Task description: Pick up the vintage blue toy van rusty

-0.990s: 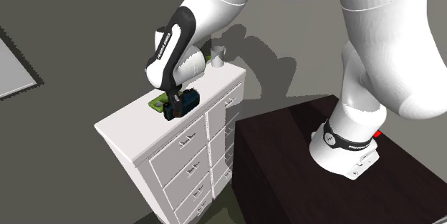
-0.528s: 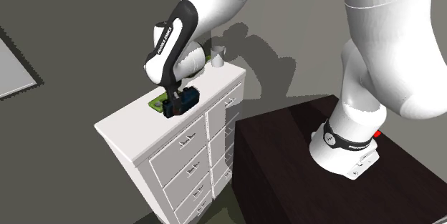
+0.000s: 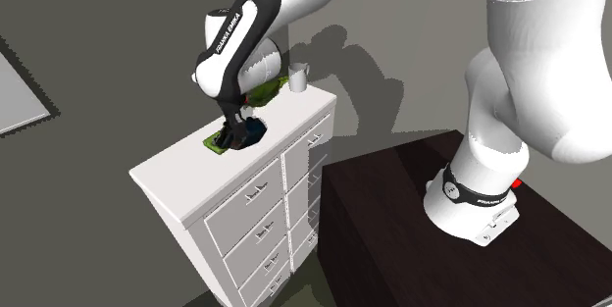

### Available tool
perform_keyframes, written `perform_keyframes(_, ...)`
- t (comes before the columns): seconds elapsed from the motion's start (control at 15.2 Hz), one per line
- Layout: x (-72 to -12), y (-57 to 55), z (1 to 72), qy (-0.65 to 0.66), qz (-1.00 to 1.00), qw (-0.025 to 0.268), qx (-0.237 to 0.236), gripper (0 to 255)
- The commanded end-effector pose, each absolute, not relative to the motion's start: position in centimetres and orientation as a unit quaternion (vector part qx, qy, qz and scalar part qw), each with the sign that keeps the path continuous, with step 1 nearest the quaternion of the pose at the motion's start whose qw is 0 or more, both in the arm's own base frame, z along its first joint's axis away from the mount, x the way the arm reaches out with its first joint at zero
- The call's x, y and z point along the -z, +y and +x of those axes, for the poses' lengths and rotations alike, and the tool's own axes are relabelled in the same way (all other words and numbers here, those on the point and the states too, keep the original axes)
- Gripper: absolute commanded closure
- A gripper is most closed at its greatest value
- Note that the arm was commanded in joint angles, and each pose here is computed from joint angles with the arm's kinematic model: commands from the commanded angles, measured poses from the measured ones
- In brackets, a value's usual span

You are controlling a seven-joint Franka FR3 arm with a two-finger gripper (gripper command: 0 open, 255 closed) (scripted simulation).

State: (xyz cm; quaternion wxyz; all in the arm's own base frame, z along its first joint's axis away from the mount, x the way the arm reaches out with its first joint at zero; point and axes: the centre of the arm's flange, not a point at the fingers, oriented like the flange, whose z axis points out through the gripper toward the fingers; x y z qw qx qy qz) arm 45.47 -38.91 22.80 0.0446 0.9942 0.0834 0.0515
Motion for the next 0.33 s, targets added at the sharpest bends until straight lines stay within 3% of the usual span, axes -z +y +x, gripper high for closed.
perform_keyframes(0.0, -23.9, -38.9, 45.4, 0.083, 0.994, 0.045, -0.052, 255)
perform_keyframes(0.26, -25.1, -38.9, 45.4, 0.083, 0.994, 0.045, -0.052, 255)
